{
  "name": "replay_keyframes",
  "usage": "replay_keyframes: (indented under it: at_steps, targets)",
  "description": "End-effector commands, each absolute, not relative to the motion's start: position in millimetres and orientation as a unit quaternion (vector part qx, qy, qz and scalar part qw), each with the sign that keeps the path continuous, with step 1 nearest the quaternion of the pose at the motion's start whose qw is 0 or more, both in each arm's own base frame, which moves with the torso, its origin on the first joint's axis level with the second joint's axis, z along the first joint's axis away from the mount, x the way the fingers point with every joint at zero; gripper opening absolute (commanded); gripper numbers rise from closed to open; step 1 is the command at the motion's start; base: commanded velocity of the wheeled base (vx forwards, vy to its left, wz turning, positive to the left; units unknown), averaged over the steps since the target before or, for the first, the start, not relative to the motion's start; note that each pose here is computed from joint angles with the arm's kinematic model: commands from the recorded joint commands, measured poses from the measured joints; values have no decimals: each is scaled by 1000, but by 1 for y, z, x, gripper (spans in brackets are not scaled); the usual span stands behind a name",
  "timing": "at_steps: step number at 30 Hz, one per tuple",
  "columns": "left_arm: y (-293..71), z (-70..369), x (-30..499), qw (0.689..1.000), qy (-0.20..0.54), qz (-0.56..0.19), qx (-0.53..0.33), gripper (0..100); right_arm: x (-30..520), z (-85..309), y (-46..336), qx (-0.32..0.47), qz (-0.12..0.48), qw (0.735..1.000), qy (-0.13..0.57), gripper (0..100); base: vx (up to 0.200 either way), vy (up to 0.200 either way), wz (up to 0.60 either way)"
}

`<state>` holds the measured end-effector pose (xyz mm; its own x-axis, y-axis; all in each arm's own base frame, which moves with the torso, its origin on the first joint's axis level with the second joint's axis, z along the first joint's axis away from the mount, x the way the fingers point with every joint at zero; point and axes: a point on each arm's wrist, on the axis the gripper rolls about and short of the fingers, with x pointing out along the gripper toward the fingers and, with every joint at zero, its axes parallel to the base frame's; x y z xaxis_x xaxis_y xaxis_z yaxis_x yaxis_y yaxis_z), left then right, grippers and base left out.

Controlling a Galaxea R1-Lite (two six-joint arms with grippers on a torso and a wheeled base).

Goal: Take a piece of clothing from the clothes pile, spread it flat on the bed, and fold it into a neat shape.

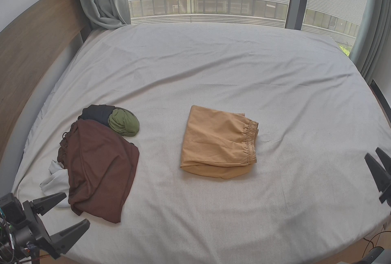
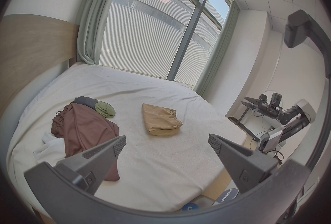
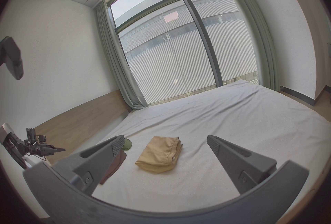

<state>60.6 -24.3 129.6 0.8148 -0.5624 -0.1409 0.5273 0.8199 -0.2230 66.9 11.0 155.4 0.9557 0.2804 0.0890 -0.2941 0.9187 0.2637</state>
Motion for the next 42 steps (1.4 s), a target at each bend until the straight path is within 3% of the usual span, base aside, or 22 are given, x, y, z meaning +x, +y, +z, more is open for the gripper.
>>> replay_keyframes:
  at_steps: [1, 6, 7, 11, 14, 19, 23, 30, 33, 36, 42]
  targets:
    - [-9, 110, 8, 956, 44, -275, -91, 100, -4, 126, 4, 131, 129, 979, -83, 100, 0, 0, 0]
    - [-6, 104, -2, 964, 27, -249, -88, 100, -19, 101, 4, 112, 112, 986, -57, 100, 0, 0, 0]
    - [-5, 101, -5, 969, 19, -231, -84, 100, -23, 83, 4, 85, 94, 992, -24, 100, 0, 0, 0]
    - [-4, 93, -16, 977, -13, -205, -59, 100, -23, 83, 2, 70, 44, 996, -29, 100, 0, 0, 0]
    - [-2, 85, -16, 987, 9, -162, -16, 100, -23, 82, 0, 76, 12, 997, -28, 100, 0, 0, 0]
    - [0, 83, -16, 996, 19, -90, 3, 100, -23, 82, 0, 80, 5, 996, -30, 100, 0, 0, 0]
    - [2, 76, -16, 998, 51, -34, 2, 100, -23, 82, -2, 63, -43, 997, -30, 100, 0, 0, 0]
    - [2, 77, -16, 999, 42, -11, 0, 100, -22, 80, -2, 38, -51, 998, -20, 100, 0, 0, 0]
    - [0, 76, -22, 1000, 5, 21, 5, 100, -22, 79, -2, 27, -49, 998, -15, 100, 0, 0, 0]
    - [1, 75, -23, 1000, 0, 10, 6, 100, -22, 75, -1, 13, -19, 1000, 4, 100, 0, 0, 0]
    - [1, 75, -23, 1000, 0, 9, 10, 100, -22, 76, -1, 18, -24, 1000, 2, 100, 0, 0, 0]
